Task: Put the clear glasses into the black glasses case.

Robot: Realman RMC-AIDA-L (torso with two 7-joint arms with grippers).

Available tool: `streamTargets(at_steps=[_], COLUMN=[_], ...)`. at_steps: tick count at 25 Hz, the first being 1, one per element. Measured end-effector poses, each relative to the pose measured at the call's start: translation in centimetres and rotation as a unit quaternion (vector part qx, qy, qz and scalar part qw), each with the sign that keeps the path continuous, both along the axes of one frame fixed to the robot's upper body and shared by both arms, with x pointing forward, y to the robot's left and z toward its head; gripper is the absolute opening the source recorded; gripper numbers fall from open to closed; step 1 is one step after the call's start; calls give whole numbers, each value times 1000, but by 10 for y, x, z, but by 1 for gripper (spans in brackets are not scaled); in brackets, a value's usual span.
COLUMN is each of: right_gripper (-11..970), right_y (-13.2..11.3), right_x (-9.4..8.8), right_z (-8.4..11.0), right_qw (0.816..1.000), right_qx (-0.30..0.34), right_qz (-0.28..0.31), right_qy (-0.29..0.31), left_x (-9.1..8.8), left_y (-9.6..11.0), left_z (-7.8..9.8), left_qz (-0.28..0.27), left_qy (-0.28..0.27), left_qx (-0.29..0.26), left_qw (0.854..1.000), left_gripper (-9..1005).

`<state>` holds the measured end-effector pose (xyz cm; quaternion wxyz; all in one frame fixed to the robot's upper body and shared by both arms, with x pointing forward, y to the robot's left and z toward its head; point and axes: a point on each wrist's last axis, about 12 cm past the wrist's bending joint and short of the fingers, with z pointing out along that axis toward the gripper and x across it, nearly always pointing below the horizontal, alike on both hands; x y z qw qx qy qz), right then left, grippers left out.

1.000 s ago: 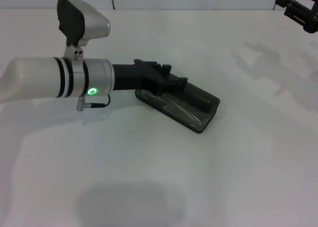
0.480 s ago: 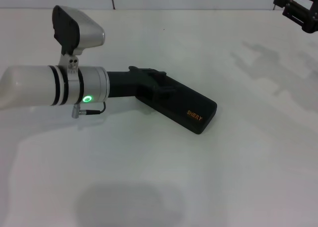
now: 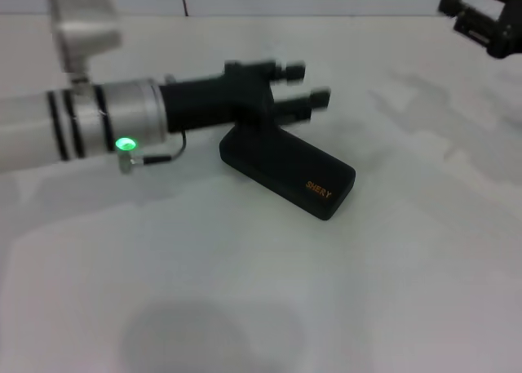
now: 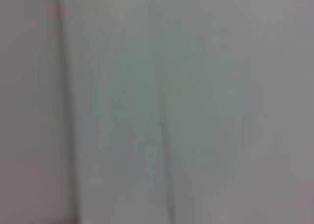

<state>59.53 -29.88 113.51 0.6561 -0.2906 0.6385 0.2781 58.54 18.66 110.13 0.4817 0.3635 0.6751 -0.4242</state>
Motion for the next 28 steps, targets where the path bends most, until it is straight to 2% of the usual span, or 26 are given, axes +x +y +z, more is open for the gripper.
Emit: streamTargets(at_steps=[3, 5, 7, 8, 12, 14, 18, 28], right_gripper=[491, 492, 493, 530, 675, 742, 864, 859], right_y=[6, 9, 14, 16, 30, 40, 54, 58], right_x=[0, -2, -7, -9, -18, -23, -28, -26], right_z=[14, 24, 31, 33, 32, 25, 16, 14], right_qw=[998, 995, 989, 985, 966, 956, 949, 946], right_qx=[-12, -22, -32, -39, -68, -82, -95, -113], right_qz=[56, 98, 147, 168, 250, 282, 300, 302], right_qy=[-4, -9, -15, -17, -10, -3, -7, -24], left_x=[-11, -19, -26, -30, -42, -52, -66, -74], left_y=[14, 24, 34, 41, 57, 61, 64, 69], left_z=[23, 35, 41, 42, 34, 22, 3, -8], left_qz=[-29, -48, -57, -55, -54, -63, -55, -34], left_qy=[-49, -75, -92, -98, -102, -101, -104, -117], left_qx=[-58, -78, -88, -91, -84, -71, -63, -63], left_qw=[997, 993, 990, 989, 990, 990, 991, 991], left_gripper=[653, 653, 654, 695, 857, 867, 888, 884])
